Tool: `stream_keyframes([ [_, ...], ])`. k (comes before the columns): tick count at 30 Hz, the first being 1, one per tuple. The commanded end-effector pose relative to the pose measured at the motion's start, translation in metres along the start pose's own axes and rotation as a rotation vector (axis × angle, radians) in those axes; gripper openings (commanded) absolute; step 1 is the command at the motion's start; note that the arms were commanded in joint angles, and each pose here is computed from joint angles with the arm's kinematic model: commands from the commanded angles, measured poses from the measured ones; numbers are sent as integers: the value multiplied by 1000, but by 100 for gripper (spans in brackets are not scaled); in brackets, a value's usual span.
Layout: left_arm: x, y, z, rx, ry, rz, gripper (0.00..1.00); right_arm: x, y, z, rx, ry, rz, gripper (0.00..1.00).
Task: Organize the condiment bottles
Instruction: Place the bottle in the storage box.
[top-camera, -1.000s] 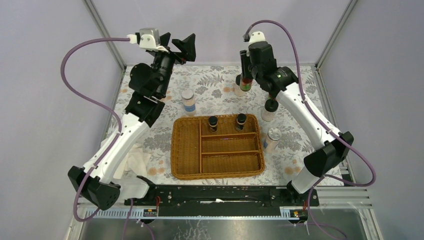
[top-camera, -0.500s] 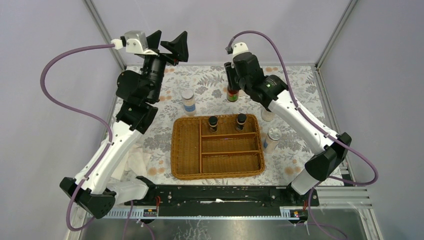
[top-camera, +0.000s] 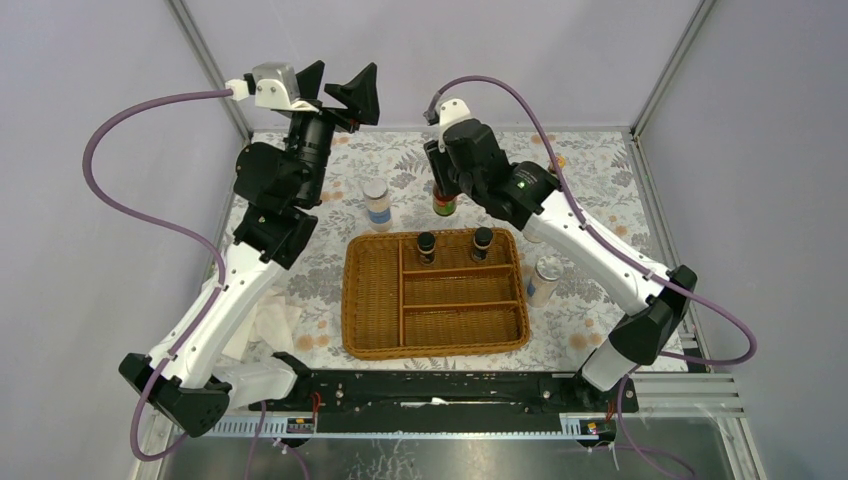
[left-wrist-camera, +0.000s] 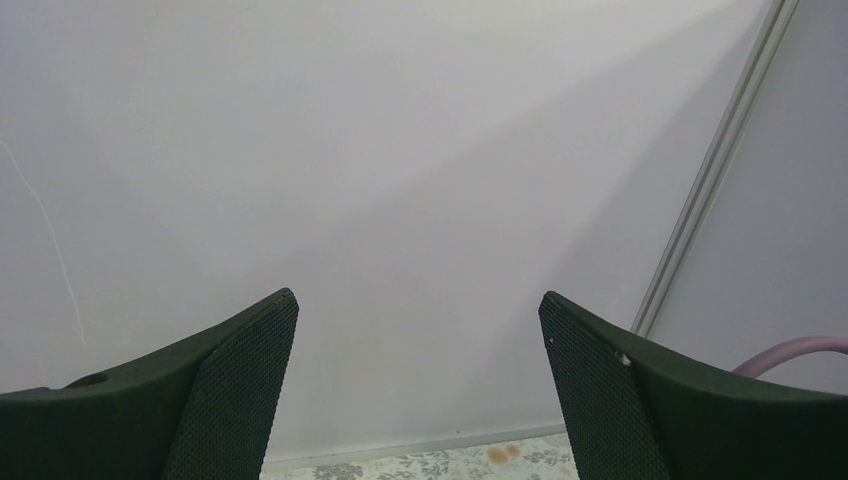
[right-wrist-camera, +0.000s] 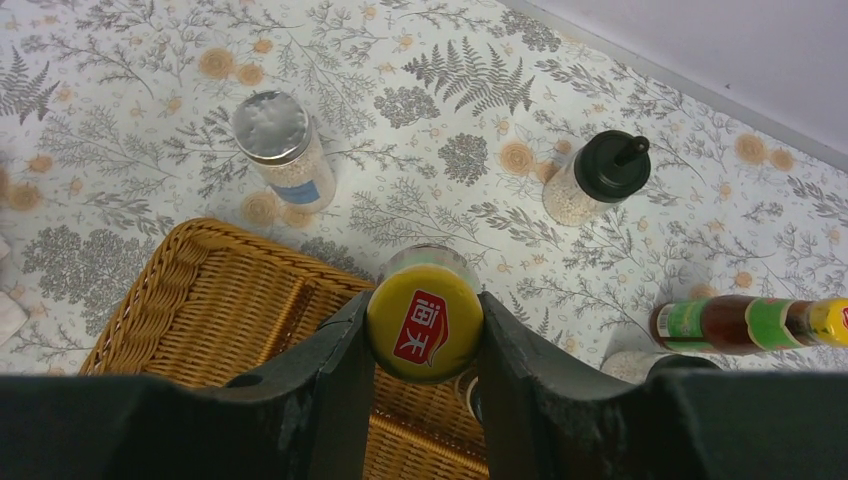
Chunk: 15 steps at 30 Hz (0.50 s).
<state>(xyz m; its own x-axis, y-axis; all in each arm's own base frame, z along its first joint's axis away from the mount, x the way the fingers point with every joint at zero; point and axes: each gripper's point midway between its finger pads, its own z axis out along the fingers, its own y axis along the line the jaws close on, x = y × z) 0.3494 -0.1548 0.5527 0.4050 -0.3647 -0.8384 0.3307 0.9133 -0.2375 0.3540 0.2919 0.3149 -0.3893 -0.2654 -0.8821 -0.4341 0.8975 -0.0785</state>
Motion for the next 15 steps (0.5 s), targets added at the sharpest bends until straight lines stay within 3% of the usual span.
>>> stream_keyframes([
  [1,-19,1,-2,-14,-58,16,94,-66,5,-20,-2,-208,41,0],
  [15,-31,2,-5,-22,-92,32,94,-66,47,-11,-70,-203,-4,0],
])
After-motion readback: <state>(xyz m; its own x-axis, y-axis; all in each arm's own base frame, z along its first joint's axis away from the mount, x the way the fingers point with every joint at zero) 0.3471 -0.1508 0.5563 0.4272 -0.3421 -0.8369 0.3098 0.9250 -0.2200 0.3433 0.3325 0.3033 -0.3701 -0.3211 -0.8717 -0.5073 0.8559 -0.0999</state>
